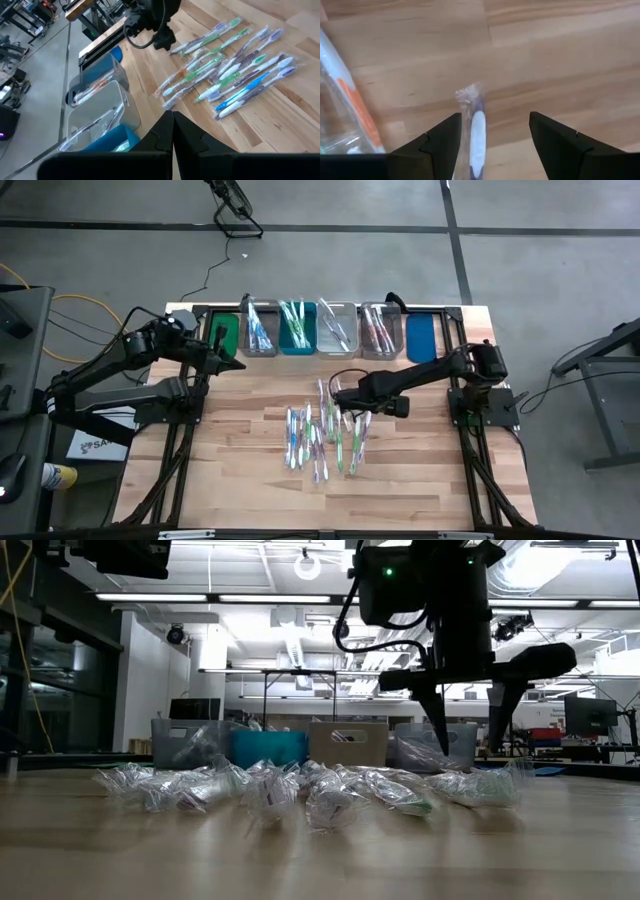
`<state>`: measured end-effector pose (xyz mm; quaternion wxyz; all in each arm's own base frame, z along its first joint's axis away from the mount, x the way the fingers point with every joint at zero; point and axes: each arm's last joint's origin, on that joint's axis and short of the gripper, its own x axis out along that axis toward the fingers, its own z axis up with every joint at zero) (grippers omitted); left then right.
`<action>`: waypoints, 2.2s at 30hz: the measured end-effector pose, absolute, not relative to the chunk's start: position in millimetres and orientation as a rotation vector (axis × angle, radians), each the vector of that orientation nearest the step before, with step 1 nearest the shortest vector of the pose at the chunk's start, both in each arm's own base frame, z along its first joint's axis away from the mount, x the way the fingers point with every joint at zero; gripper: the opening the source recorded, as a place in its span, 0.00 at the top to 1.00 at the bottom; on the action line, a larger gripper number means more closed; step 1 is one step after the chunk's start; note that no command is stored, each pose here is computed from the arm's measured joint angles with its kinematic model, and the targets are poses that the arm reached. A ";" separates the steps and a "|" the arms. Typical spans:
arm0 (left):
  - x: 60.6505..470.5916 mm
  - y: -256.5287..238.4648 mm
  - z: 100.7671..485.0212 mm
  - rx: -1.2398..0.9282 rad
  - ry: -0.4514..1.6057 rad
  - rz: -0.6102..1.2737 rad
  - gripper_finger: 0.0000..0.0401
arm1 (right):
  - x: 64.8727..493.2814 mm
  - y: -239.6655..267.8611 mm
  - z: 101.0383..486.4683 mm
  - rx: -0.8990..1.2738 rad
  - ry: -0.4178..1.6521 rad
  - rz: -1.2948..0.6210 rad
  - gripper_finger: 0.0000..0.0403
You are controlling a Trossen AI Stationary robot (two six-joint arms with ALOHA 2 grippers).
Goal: Pick & Place Toothbrushes
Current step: Put the purple toothbrush into the white bin
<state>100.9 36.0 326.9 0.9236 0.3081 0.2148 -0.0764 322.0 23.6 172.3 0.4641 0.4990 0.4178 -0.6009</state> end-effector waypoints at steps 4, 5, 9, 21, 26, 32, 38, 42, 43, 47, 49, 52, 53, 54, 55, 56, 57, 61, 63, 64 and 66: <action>100.9 36.0 326.9 0.632 0.441 -0.157 1.00 | 328.7 19.3 163.9 1.243 1.033 -1.449 0.44; 100.9 36.0 326.8 0.632 0.441 -0.157 1.00 | 330.2 19.2 161.2 1.243 1.028 -1.450 0.44; 100.9 36.1 326.8 0.629 0.442 -0.156 1.00 | 331.6 20.4 154.6 1.248 1.069 -1.448 0.44; 100.4 35.8 326.2 0.626 0.448 -0.159 1.00 | 333.9 21.4 142.4 1.232 1.123 -1.455 0.55; 99.8 35.6 325.0 0.619 0.460 -0.165 1.00 | 334.2 22.3 142.2 1.230 1.141 -1.436 0.71; 99.3 35.3 324.1 0.616 0.469 -0.170 1.00 | 333.6 22.5 142.3 1.206 1.168 -1.415 0.90; 99.3 35.3 324.1 0.620 0.469 -0.171 1.00 | 333.2 23.3 143.9 1.204 1.208 -1.378 0.96; 100.0 35.6 325.2 0.630 0.457 -0.166 1.00 | 331.4 24.8 154.0 1.216 1.213 -1.329 0.98; 100.3 35.8 325.9 0.634 0.451 -0.163 1.00 | 330.1 25.3 159.7 1.218 1.199 -1.318 0.98; 102.4 37.2 327.3 0.641 0.443 -0.145 1.00 | 321.7 23.2 188.7 1.210 1.090 -1.287 0.98; 105.1 39.1 326.2 0.637 0.463 -0.131 1.00 | 315.7 20.8 206.8 1.198 1.007 -1.266 0.98; 113.0 43.1 322.7 0.622 0.496 -0.140 1.00 | 306.3 15.2 232.2 1.163 0.876 -1.228 0.98; 116.3 44.7 321.3 0.614 0.507 -0.145 1.00 | 303.5 12.8 239.3 1.145 0.839 -1.216 0.98; 120.0 46.5 319.3 0.599 0.522 -0.151 1.00 | 301.0 9.9 246.5 1.120 0.800 -1.198 0.99; 124.0 48.4 317.3 0.584 0.537 -0.156 1.00 | 298.1 6.4 253.8 1.099 0.769 -1.178 0.99; 127.8 50.2 315.5 0.568 0.549 -0.160 1.00 | 297.2 2.3 258.7 1.074 0.742 -1.159 0.99; 131.9 52.1 313.7 0.555 0.557 -0.169 1.00 | 296.1 -2.3 264.0 1.047 0.721 -1.137 0.99; 144.7 57.0 309.2 0.513 0.555 -0.207 0.98 | 297.7 -27.4 282.8 0.941 0.659 -0.994 0.99; 148.6 58.6 308.9 0.511 0.544 -0.211 0.98 | 301.1 -41.9 291.5 0.886 0.612 -0.915 0.99; 150.1 59.3 309.0 0.512 0.539 -0.209 0.98 | 303.3 -49.6 294.9 0.861 0.589 -0.879 0.99; 152.9 60.7 310.3 0.501 0.521 -0.195 0.98 | 308.1 -66.5 301.7 0.816 0.532 -0.807 1.00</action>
